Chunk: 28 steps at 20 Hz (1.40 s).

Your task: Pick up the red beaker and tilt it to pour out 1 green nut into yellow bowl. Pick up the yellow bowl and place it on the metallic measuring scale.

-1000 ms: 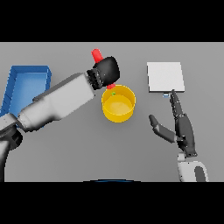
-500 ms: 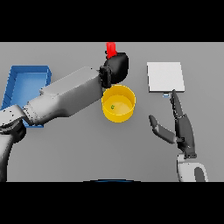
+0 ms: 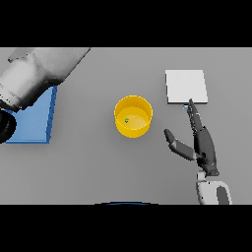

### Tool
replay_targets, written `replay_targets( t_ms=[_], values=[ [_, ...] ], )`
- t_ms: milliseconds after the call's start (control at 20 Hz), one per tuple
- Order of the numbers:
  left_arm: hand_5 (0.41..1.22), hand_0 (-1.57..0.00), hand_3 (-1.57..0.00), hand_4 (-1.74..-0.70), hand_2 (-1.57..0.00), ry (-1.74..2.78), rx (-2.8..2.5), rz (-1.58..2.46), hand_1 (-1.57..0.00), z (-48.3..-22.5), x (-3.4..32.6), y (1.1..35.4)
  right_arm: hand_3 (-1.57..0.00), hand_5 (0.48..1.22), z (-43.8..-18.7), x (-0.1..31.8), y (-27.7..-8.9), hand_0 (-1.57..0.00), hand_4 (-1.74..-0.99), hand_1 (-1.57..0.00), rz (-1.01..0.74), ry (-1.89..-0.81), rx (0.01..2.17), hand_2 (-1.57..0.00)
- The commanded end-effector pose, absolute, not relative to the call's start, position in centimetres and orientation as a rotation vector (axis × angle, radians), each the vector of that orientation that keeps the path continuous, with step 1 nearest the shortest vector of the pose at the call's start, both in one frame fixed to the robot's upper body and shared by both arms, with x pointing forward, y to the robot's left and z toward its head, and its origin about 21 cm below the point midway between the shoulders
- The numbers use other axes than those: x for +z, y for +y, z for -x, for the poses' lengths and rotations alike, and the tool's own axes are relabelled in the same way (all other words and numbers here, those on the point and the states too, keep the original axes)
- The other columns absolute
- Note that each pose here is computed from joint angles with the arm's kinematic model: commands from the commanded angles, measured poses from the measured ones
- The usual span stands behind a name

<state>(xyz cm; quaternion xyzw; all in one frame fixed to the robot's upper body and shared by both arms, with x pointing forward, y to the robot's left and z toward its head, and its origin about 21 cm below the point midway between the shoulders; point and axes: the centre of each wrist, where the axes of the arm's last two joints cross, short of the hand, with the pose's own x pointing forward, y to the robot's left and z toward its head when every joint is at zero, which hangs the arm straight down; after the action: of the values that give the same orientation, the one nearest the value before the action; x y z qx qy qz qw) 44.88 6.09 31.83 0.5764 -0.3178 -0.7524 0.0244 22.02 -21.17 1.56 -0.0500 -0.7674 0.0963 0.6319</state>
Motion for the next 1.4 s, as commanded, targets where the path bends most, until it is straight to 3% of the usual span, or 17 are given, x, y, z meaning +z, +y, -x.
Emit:
replay_targets(
  t_ms=[0,100,250,400,650,950,1200,1350],
  values=[
    [1.221,-1.57,-1.57,-1.73,-1.57,-1.021,-2.206,-1.713,-1.57,-45.4,33.2,7.5,0.00,0.563,-21.8,1.4,-21.2,0.00,-1.104,0.00,0.120,-1.758,0.229,0.00],
    [1.221,-1.57,-1.51,-1.73,-1.57,-1.130,-1.893,-1.520,-1.57,-46.4,35.8,11.5,0.00,0.576,-22.2,1.6,-21.4,0.00,-1.104,0.00,0.116,-1.756,0.244,0.00],
    [1.221,-1.57,-1.52,-1.74,-1.57,-1.260,-1.486,-1.204,-1.57,-47.6,36.1,19.4,0.00,0.582,-22.6,1.5,-21.3,0.00,-1.116,0.00,0.094,-1.748,0.242,0.00],
    [1.221,-1.57,-1.54,-1.74,-1.57,-1.321,-1.163,-1.044,-1.57,-47.9,33.3,25.9,0.00,0.601,-22.8,1.3,-21.3,0.00,-1.125,0.00,0.118,-1.748,0.263,0.00],
    [1.221,-1.57,-1.56,-1.74,-1.57,-1.240,-0.749,-0.981,-1.57,-47.2,25.4,32.1,0.00,0.628,-22.9,1.3,-21.4,0.00,-1.142,0.00,0.126,-1.747,0.309,0.00],
    [1.221,-1.57,-1.57,-1.74,-1.57,-1.156,-0.408,-0.853,-1.57,-44.3,17.9,35.5,0.00,0.664,-22.6,1.0,-21.7,0.00,-1.127,0.00,0.107,-1.748,0.304,0.00],
    [1.221,-1.57,-1.57,-1.74,-1.57,-1.127,-0.313,-0.780,-1.57,-40.3,12.0,35.6,0.00,0.676,-22.5,1.1,-21.6,0.00,-1.166,0.00,0.126,-1.753,0.325,0.00],
    [1.098,-1.57,-1.57,-1.74,-1.57,-1.111,-0.276,-0.757,-1.57,-38.3,10.3,35.2,0.00,0.677,-22.3,1.0,-21.6,0.00,-1.171,0.00,0.110,-1.762,0.325,0.00]
  ],
)
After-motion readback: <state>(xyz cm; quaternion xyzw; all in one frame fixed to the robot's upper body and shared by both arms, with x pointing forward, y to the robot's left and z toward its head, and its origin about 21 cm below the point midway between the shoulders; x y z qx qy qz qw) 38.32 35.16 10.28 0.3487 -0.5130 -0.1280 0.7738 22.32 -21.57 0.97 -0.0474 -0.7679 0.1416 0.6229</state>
